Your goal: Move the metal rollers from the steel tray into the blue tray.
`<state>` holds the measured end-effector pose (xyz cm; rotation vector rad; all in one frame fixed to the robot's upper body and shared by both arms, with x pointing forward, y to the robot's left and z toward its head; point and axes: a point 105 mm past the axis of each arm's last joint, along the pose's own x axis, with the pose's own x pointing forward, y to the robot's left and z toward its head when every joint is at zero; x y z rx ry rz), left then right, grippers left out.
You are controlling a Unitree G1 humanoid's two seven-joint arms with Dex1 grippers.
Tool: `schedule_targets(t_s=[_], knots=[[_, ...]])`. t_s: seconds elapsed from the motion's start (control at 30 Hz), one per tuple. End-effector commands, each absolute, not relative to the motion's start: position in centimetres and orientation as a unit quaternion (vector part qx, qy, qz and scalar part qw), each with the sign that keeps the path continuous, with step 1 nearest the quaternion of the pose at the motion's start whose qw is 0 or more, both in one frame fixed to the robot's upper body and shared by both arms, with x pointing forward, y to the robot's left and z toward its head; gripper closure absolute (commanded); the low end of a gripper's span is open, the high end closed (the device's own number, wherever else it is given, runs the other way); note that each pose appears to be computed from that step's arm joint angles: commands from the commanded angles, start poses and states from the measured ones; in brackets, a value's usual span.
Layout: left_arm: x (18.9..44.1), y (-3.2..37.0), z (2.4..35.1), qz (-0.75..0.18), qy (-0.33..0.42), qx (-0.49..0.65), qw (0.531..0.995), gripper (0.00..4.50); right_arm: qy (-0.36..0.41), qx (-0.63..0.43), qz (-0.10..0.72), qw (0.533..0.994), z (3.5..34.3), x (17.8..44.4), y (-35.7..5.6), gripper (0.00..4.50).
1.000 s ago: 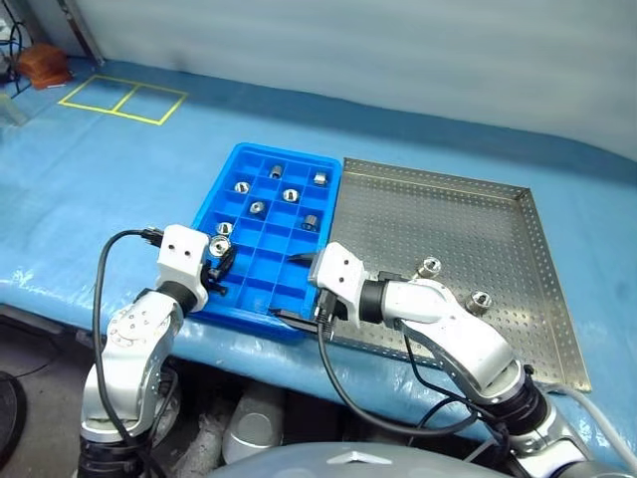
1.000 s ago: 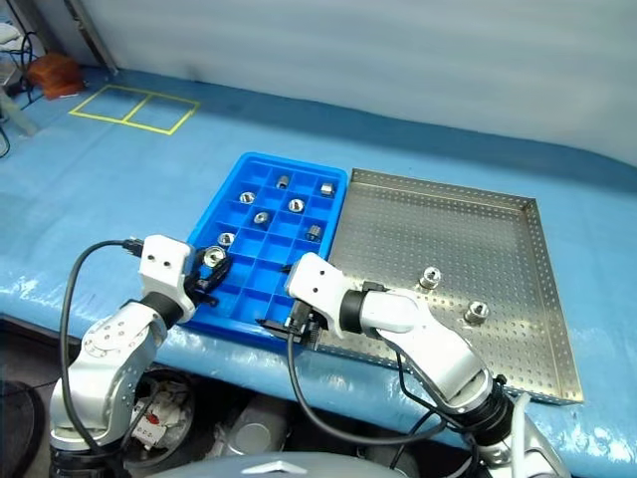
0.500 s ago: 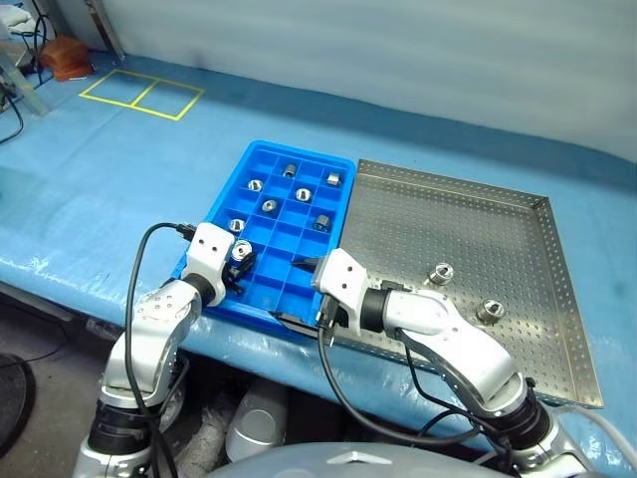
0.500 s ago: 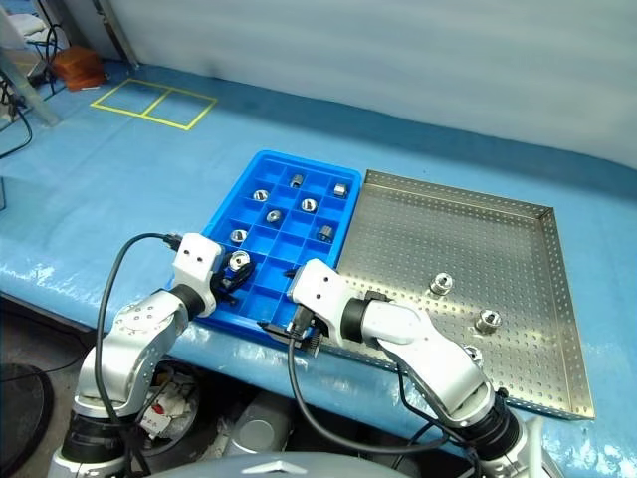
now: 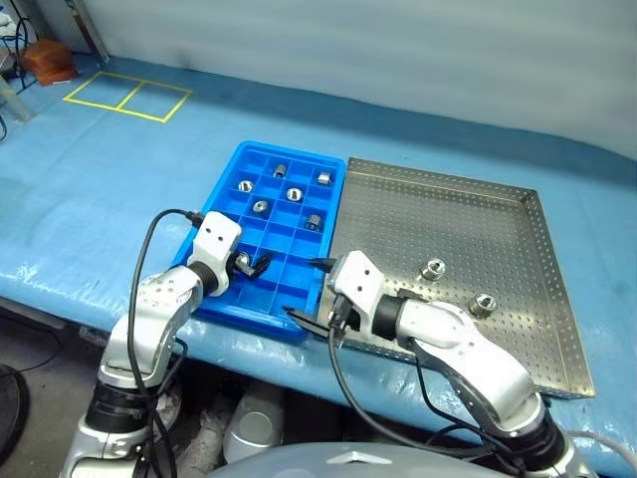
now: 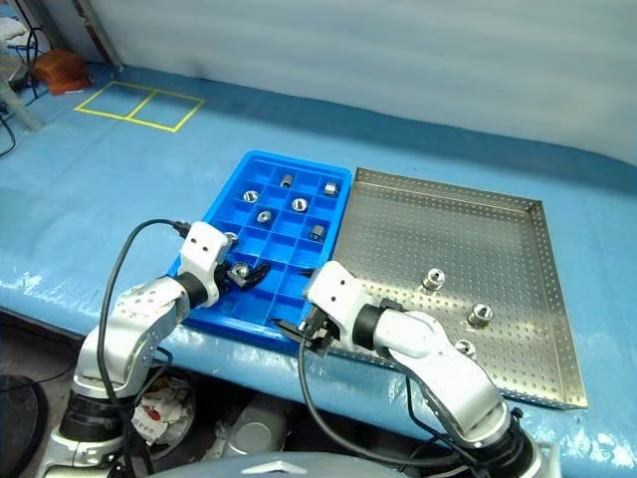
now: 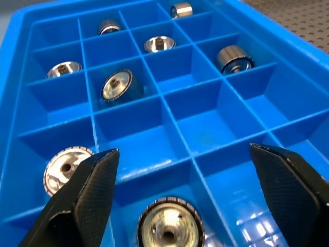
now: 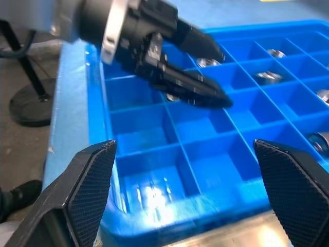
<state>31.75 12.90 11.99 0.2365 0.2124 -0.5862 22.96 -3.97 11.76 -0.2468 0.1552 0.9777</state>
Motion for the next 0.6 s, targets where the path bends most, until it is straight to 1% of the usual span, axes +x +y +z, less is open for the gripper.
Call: schedule_targets(t_s=[0.03,0.17,0.33,0.43,0.6], knots=[[32.0,10.2,14.8,-0.343,0.051,0.118,0.931,0.04,0.055,-0.121,0.434,0.891,13.0,22.8,-5.3,0.0],[32.5,6.5,15.2,-0.427,0.051,0.14,0.892,0.04,0.072,-0.114,0.367,0.921,12.6,22.6,-7.8,0.0],[33.6,2.7,14.5,-0.491,0.062,0.158,0.854,0.04,0.094,-0.11,0.305,0.941,11.8,22.0,-9.7,0.0],[34.3,1.2,13.8,-0.503,0.068,0.171,0.844,0.04,0.097,-0.103,0.279,0.95,11.6,21.7,-10.3,0.0],[36.2,-1.7,12.5,-0.498,0.07,0.168,0.848,0.04,0.096,-0.088,0.181,0.975,11.5,22.0,-12.3,0.0]])
